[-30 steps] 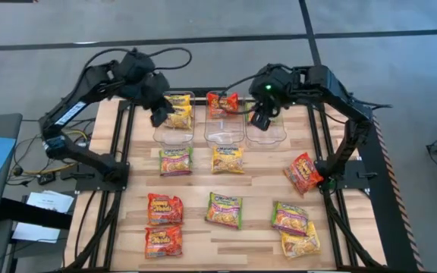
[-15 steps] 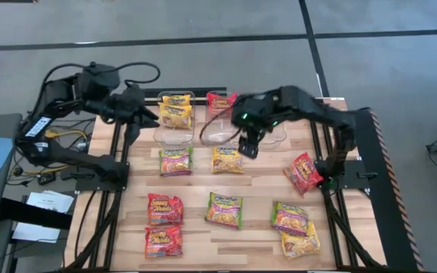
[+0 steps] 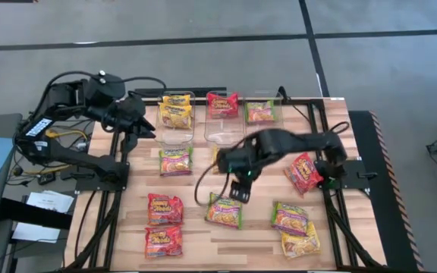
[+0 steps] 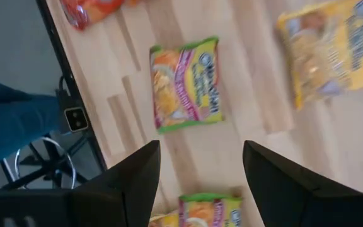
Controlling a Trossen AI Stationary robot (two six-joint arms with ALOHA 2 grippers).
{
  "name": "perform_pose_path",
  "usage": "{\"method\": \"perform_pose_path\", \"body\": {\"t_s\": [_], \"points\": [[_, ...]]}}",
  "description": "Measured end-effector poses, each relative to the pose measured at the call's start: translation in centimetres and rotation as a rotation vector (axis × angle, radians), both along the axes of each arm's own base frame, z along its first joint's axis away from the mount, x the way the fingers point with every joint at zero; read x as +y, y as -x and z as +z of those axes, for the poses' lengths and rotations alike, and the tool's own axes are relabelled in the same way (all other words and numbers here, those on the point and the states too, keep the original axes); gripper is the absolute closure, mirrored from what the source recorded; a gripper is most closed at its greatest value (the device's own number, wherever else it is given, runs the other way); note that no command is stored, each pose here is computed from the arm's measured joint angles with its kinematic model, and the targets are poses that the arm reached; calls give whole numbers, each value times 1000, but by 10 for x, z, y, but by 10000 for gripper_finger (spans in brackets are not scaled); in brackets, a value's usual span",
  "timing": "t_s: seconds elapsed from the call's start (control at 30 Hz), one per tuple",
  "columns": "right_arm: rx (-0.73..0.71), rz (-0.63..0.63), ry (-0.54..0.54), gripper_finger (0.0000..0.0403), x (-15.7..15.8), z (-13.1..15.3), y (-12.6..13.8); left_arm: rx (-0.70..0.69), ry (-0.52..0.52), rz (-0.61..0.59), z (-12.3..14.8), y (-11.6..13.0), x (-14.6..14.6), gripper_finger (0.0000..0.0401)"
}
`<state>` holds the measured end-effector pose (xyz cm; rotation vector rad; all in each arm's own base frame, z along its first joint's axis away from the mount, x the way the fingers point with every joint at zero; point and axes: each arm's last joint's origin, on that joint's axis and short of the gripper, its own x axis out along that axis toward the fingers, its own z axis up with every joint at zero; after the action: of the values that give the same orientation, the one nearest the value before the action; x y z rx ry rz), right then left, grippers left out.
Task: Sort Maruchan noodles
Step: Put the green noodle pack into the right transparent bin
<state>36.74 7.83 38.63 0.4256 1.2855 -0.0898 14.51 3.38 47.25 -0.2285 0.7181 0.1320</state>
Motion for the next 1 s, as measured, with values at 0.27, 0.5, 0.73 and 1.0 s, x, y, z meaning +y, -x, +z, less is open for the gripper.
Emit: {"method": "perform_pose_path", "body": {"t_s": [0.27, 0.5, 0.73, 1.0], "points": [[103, -16, -9, 154, 45, -30, -11, 13, -4, -36, -1, 0, -4, 288], [128, 28, -3, 154, 63, -40, -11, 19, -3, -43, -1, 1, -6, 288], [192, 25, 21, 154, 55, -44, 11, 21, -3, -42, -2, 1, -6, 288], [367, -155, 54, 154, 29, -62, 79, 42, -12, -28, -3, 2, -5, 288]]}}
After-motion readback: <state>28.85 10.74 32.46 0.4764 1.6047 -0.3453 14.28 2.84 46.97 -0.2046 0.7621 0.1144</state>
